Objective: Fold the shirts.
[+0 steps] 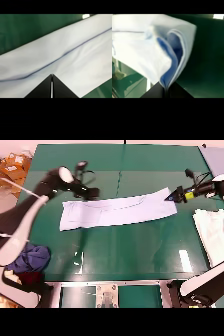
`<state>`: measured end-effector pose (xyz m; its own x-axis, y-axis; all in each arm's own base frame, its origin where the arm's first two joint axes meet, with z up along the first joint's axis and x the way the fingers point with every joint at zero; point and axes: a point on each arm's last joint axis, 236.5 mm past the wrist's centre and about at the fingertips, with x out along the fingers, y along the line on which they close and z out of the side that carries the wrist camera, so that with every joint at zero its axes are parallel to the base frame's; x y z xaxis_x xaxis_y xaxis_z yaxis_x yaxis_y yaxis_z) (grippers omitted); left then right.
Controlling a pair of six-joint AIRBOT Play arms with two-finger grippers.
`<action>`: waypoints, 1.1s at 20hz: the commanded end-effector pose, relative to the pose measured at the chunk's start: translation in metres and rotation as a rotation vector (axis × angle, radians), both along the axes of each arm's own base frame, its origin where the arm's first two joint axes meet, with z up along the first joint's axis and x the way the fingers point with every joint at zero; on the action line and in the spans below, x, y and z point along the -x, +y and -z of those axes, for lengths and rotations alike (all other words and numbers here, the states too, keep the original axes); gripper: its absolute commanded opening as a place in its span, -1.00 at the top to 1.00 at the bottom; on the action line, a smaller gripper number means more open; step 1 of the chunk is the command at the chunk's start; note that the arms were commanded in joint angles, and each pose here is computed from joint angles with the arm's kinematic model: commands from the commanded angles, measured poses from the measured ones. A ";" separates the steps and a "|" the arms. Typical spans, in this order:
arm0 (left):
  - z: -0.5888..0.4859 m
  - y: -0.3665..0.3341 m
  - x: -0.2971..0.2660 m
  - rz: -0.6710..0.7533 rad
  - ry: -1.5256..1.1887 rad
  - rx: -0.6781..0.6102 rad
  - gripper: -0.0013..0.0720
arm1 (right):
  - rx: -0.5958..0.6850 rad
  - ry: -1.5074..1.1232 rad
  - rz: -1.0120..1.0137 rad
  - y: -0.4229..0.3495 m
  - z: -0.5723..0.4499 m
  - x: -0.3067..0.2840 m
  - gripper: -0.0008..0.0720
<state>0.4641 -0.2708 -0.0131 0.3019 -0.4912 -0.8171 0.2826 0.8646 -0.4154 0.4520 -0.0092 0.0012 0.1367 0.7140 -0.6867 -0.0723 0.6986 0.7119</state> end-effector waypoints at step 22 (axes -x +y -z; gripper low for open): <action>-0.125 0.114 -0.003 0.038 0.019 -0.257 0.90 | -0.010 -0.148 -0.082 0.246 -0.131 0.049 0.92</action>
